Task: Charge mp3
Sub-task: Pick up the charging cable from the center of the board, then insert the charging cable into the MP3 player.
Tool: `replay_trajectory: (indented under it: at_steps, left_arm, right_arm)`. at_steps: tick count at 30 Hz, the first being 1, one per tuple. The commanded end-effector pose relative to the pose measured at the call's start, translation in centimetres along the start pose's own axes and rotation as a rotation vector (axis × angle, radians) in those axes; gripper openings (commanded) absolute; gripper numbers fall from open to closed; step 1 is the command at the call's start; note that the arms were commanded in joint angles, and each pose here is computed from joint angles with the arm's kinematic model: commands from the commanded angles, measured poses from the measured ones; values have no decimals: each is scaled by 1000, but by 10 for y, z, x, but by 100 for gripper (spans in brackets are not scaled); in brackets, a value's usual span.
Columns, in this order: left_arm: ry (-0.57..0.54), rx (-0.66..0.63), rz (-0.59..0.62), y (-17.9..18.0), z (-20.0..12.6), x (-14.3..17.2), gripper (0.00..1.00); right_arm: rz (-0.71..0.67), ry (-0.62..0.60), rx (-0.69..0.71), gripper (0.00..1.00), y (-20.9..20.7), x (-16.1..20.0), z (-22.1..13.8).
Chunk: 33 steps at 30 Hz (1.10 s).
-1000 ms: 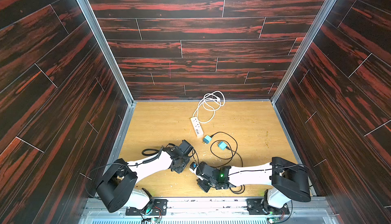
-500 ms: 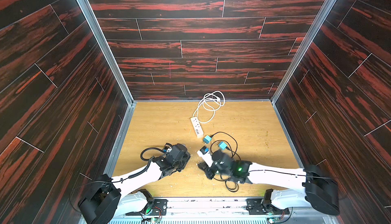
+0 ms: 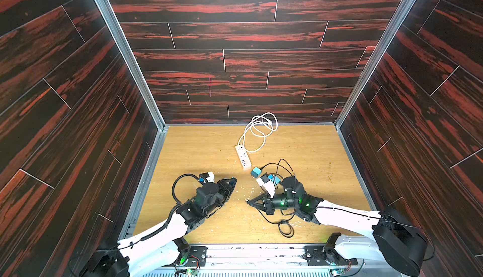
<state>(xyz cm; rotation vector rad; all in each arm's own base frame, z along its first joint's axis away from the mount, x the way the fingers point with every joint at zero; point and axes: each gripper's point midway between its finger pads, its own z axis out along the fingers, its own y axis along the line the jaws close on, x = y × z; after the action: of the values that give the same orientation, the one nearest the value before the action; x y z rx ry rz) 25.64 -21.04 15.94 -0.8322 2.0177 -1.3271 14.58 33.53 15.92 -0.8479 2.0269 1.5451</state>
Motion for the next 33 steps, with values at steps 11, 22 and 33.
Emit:
replay_trajectory:
  at_steps: [11,22,33]
  left_arm:
    - [7,191,145,-35,-11,14,0]
    - [18,247,180,-41,-10,29,0]
    - [74,356,187,-61,-8,52,0]
  right_arm:
    - [66,-40,-266,0,21,-18,-12]
    - [119,-75,-245,0,6,-25,-15]
    - [161,-104,-323,0,9,-37,-19]
